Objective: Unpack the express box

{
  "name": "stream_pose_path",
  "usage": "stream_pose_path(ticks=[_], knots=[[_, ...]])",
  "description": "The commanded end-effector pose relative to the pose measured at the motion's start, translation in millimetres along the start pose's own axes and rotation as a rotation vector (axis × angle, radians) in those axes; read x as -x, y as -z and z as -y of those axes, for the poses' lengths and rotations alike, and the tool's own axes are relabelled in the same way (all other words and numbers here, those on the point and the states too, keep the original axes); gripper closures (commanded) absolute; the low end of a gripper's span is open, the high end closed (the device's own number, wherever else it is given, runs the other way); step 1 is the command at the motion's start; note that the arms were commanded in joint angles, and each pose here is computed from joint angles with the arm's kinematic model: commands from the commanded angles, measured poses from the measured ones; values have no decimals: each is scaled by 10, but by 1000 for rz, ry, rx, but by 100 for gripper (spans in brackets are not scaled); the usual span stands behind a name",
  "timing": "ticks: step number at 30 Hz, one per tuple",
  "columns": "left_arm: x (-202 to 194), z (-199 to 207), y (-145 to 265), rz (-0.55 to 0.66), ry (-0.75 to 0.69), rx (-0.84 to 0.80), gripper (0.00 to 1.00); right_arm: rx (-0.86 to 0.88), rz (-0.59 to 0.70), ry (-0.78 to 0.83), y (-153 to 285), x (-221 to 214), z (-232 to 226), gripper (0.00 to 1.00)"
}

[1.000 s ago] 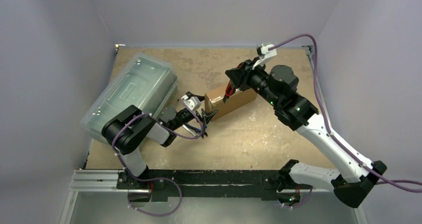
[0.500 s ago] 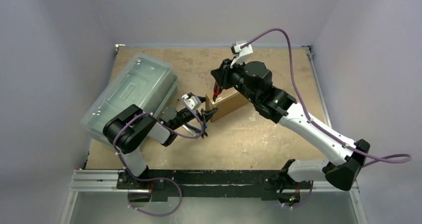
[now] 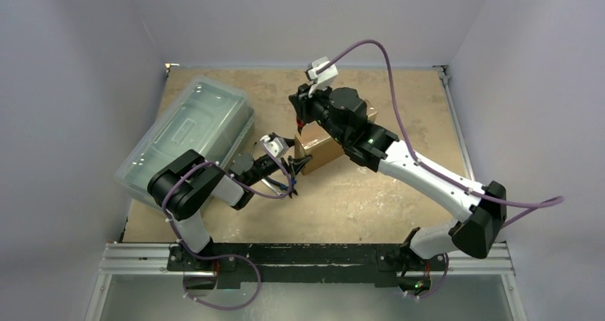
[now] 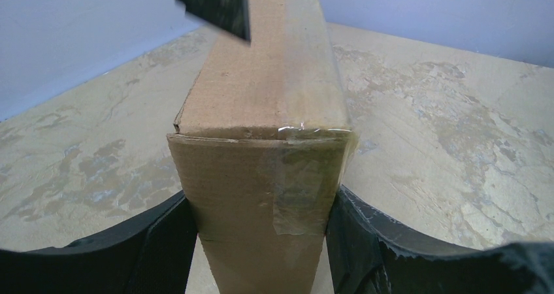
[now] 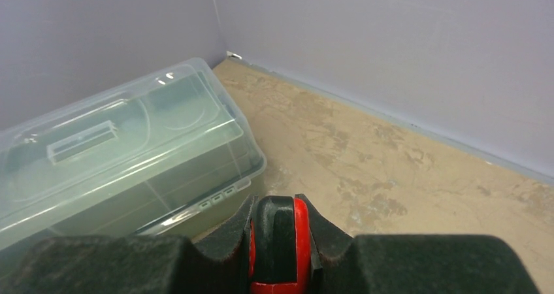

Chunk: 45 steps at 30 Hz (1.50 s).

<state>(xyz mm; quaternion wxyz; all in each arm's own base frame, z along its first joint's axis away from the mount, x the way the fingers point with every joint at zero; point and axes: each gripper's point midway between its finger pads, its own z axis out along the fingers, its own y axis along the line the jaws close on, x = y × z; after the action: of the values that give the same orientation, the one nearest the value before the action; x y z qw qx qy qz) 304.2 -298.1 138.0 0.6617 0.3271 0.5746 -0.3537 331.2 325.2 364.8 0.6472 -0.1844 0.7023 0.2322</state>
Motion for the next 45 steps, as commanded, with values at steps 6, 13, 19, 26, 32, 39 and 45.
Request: stream_pose_path(ticks=[6,13,19,26,32,39,45], knots=[[441,45,-84,165,-47,-33,55,-28,80,29,-185,178,-42,100],[473,48,-86,175,-42,-35,57,-31,65,20,-227,98,-54,100],[489,49,-87,180,-37,-35,58,-14,61,-3,-230,82,-97,100],[501,49,-89,184,-37,-34,58,-20,51,-18,-250,28,-99,100],[508,47,-88,186,-38,-34,59,-53,28,11,-260,-65,-33,100],[495,41,-87,182,-36,-29,60,-53,-3,46,-247,-185,-24,100],[482,38,-88,179,-34,-29,60,-28,1,28,-206,-170,-84,100]])
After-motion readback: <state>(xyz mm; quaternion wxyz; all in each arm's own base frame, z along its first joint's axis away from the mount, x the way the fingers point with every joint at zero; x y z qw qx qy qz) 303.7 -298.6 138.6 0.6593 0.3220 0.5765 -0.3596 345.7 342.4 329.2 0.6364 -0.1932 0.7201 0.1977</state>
